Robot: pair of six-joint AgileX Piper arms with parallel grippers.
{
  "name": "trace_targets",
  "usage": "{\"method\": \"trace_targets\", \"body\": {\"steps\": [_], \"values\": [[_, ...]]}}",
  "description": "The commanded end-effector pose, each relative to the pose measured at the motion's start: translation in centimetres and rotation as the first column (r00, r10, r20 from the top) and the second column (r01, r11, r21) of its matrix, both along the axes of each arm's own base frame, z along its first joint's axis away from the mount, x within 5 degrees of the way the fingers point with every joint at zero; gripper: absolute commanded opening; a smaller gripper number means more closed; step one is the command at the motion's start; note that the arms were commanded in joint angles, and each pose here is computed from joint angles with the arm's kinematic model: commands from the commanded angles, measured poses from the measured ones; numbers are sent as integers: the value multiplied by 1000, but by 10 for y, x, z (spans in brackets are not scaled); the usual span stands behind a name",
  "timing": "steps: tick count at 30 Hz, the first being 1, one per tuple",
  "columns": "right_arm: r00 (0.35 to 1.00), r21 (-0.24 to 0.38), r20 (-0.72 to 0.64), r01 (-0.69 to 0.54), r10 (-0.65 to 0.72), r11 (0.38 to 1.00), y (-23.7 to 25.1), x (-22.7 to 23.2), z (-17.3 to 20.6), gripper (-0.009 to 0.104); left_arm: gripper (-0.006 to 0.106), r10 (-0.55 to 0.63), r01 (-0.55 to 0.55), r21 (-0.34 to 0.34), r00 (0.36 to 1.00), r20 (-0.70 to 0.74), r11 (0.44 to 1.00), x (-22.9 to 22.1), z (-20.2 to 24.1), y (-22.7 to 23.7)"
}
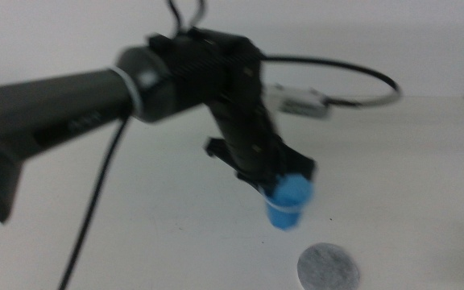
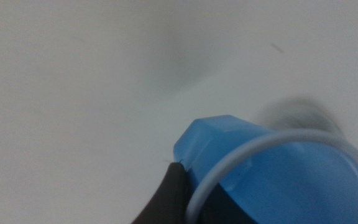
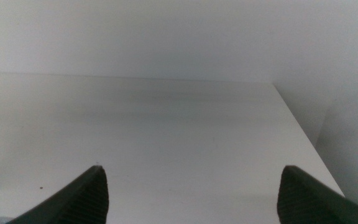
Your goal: Place an empty cup on a cup mat.
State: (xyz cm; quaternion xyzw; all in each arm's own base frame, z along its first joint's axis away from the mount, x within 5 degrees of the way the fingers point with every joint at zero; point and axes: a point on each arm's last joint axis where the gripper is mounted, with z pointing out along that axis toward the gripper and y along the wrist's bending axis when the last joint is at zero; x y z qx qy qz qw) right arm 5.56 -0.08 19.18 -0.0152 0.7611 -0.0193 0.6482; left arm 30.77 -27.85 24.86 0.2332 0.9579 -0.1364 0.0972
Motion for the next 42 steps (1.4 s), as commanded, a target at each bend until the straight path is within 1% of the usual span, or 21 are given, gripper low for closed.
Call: {"method": "trace_targets", "body": {"steps": [1, 6, 9, 11, 16, 26, 29, 32, 34, 35, 40, 42], "values": [[1000, -10, 8, -2, 2, 1000, 0, 0, 0, 93, -2, -57, 57, -6, 998, -14, 998, -18, 0, -19], [1000, -10, 8, -2, 2, 1000, 0, 0, 0, 93, -2, -138, 138, 0, 990, -32, 990, -43, -15, -50], [1000, -10, 8, -2, 2, 1000, 0, 0, 0, 93, -2, -171, 172, 7, 984, -56, 985, -54, -25, -62], [1000, -10, 8, -2, 2, 1000, 0, 0, 0, 93, -2, -182, 183, -1, 982, -52, 983, -58, -27, -67], [1000, -10, 8, -2, 2, 1000, 0, 0, 0, 93, -2, -188, 188, -22, 982, -26, 982, -58, -32, -74], [1000, -10, 8, -2, 2, 1000, 0, 0, 0, 93, -2, -192, 193, 16, 980, -41, 981, -55, -50, -76], [1000, -10, 8, -2, 2, 1000, 0, 0, 0, 93, 1, -192, 193, 19, 980, -47, 981, -55, -51, -76], [1000, -10, 8, -2, 2, 1000, 0, 0, 0, 93, 12, -201, 203, 35, 979, -42, 979, -55, -51, -75], [1000, -10, 8, -2, 2, 1000, 0, 0, 0, 93, 21, -211, 213, 34, 977, -35, 977, -55, -51, -75], [1000, -10, 8, -2, 2, 1000, 0, 0, 0, 93, 28, -227, 228, 36, 973, -31, 973, -55, -51, -75], [1000, -10, 8, -2, 2, 1000, 0, 0, 0, 93, 65, -268, 268, 49, 963, 1, 962, -53, -48, -73], [1000, -10, 8, -2, 2, 1000, 0, 0, 0, 93, 83, -278, 277, 57, 960, 21, 959, -53, -39, -70]]}}
